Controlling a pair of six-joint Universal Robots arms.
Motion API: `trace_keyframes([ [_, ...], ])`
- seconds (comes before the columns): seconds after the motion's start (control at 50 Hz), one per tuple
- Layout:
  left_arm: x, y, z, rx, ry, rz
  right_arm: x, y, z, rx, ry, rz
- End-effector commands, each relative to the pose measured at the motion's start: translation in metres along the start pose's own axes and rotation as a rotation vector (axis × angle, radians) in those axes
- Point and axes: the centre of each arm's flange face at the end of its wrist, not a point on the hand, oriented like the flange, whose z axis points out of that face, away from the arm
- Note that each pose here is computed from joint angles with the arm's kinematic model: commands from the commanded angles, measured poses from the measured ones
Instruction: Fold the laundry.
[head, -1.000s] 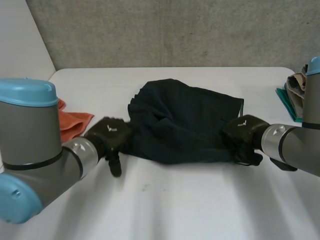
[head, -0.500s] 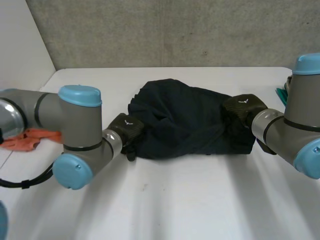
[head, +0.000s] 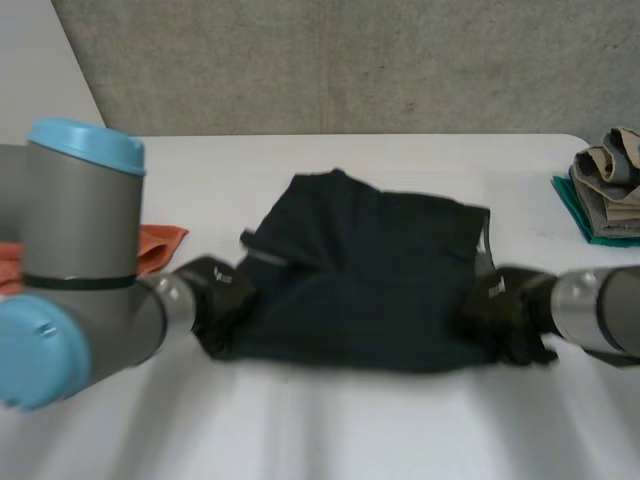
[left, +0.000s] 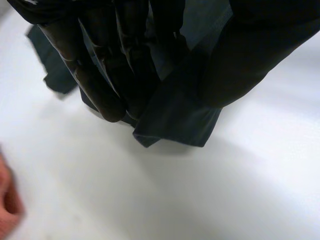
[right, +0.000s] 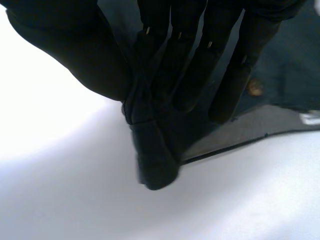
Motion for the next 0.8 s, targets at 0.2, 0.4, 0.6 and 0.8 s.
trace_keyframes([
  [0.2, 0.024, 0.002, -0.007, -0.065, 0.060, 0.155, -0.007, 0.017, 0.013, -0.091, -0.092, -0.002],
  [0.4, -0.049, -0.082, 0.057, 0.359, -0.316, 0.036, 0.067, 0.006, 0.059, 0.086, 0.367, 0.177],
  [0.6, -0.072, -0.126, 0.129, 0.662, -0.477, 0.049, 0.112, -0.003, 0.113, 0.347, 0.691, 0.098],
  [0.8, -0.068, -0.119, 0.173, 0.695, -0.513, 0.074, 0.139, 0.003, 0.173, 0.427, 0.894, -0.026],
])
